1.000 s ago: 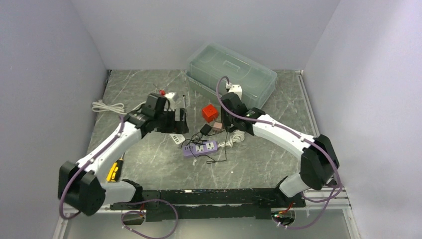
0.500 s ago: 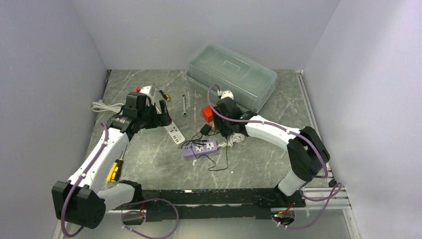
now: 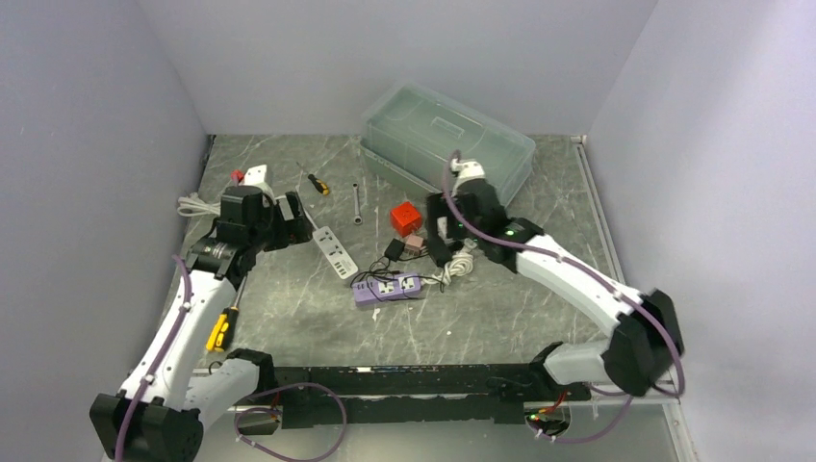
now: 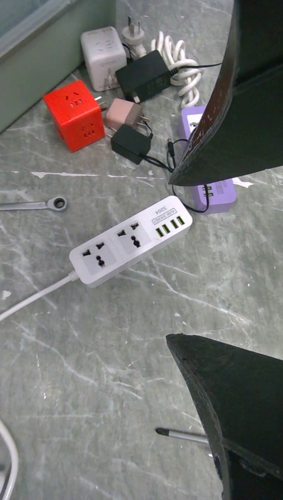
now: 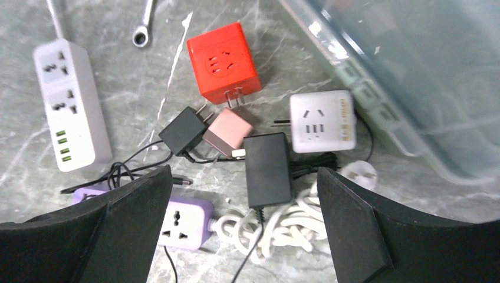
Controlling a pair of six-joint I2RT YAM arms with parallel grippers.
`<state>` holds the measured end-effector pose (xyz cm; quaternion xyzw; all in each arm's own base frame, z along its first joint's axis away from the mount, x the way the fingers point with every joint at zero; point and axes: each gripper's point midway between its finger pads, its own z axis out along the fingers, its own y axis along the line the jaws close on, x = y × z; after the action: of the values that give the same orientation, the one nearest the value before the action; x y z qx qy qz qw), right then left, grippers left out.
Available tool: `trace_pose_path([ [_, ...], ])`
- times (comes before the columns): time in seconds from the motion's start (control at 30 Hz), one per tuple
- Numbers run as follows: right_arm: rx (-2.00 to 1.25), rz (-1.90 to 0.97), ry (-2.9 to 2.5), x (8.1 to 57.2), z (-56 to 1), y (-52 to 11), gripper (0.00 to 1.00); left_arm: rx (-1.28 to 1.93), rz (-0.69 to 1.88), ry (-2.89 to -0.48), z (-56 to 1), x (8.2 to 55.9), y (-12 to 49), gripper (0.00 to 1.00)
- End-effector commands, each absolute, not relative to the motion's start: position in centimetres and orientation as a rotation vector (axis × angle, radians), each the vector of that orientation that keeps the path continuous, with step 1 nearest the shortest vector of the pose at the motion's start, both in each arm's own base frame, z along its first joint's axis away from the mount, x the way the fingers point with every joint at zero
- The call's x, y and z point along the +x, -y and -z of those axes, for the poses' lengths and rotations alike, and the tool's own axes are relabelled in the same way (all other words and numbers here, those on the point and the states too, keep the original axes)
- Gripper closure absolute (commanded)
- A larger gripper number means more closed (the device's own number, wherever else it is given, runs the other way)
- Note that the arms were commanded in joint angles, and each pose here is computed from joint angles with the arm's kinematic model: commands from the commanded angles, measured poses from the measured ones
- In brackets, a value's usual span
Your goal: Pull the plug off the socket
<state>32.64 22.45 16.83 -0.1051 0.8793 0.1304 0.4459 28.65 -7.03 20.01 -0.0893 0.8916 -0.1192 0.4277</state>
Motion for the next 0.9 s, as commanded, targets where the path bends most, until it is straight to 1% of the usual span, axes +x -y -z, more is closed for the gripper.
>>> trace_pose_path([
  [0.0,-0.183,-0.385,-2.112,31.7,-20.1,-18.3,0.04,-0.234,0.288,-2.112,-22.7,29.0,6.0,0.01],
  [0.1,-0.103,-0.364,-2.037,31.3,-21.7,-14.5,0.02,-0.192,0.285,-2.041,-24.4,28.7,5.7,0.01],
  [0.23,0.025,-0.259,-1.918,30.7,-23.7,-9.3,0.01,-0.122,0.272,-1.913,-27.1,27.8,5.3,0.0],
  [0.33,0.105,-0.208,-1.776,29.8,-25.6,-7.1,0.01,-0.104,0.243,-1.838,-28.5,26.9,4.7,0.0],
  [0.43,0.169,-0.154,-1.655,28.7,-26.3,-5.0,0.01,-0.099,0.205,-1.794,-29.2,26.3,4.0,0.0],
  [0.6,0.223,-0.129,-1.556,27.1,-26.7,-3.3,0.0,-0.139,0.142,-1.795,-29.1,26.0,2.7,0.0],
  [0.87,0.221,-0.114,-1.579,27.5,-26.3,-3.3,0.0,-0.15,0.14,-1.807,-28.8,26.1,2.7,0.0],
])
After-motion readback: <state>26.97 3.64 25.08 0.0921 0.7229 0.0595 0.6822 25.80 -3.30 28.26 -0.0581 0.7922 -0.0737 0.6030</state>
